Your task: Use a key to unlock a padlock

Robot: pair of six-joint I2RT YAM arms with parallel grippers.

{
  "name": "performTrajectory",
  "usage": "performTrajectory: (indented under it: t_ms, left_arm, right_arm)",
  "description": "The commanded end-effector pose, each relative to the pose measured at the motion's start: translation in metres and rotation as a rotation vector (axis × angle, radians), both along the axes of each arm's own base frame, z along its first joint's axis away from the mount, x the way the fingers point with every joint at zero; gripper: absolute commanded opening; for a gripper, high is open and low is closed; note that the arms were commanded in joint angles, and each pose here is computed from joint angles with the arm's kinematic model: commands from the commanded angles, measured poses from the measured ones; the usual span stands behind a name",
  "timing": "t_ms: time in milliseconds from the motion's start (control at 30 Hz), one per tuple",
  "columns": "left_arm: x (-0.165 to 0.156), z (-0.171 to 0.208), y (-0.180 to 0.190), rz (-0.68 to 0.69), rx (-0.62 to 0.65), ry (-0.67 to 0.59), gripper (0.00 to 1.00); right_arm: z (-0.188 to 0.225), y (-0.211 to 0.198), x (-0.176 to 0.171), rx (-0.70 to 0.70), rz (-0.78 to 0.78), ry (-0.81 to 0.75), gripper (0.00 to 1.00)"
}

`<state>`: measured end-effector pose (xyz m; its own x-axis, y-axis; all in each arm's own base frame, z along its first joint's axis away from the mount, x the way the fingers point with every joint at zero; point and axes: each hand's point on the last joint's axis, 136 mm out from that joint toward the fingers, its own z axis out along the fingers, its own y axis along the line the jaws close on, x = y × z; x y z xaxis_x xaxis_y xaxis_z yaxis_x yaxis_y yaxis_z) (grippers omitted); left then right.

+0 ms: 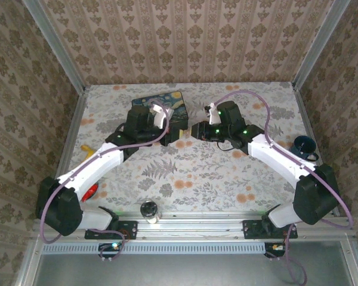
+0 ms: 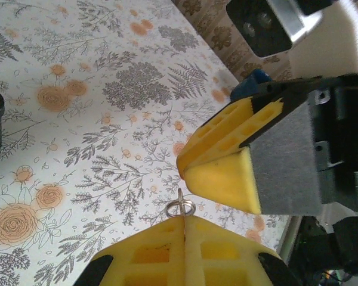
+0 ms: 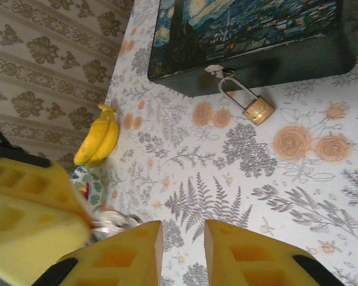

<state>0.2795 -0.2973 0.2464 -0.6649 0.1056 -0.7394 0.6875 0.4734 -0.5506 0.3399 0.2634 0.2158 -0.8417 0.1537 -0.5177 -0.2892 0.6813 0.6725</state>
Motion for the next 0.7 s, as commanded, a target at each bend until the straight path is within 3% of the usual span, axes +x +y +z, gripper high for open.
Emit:
performTrajectory:
  t_ms: [0, 100, 233, 533, 600, 667]
  left_arm:
    - [-0.014, 0.024, 0.004, -0.062, -0.060, 0.022, 0.00]
    - [-0.017, 0.028, 0.010, -0.066, -0.067, 0.043, 0.00]
    - [-0.017, 0.031, 0.015, -0.062, -0.079, 0.104, 0.00]
    - [-0.032, 0.032, 0.022, -0.056, -0.031, 0.446, 0.00]
    - [-0.035, 0.034, 0.024, -0.048, -0.037, 0.503, 0.00]
    - [-0.039, 0.034, 0.027, -0.035, -0.027, 0.529, 0.00]
  right_arm:
    - [0.008, -0.012, -0.001, -0.064, -0.019, -0.051, 0.27]
    - [0.001, -0.019, 0.000, -0.109, -0.035, -0.064, 0.27]
    - [0.016, -0.027, -0.007, -0.147, -0.042, -0.202, 0.27]
    - [0.044, -0.006, -0.042, -0.405, 0.087, -0.779, 0.41]
    - [0.046, 0.002, -0.048, -0.451, 0.110, -0.903, 0.48]
    - [0.048, 0.006, -0.051, -0.480, 0.124, -0.982, 0.49]
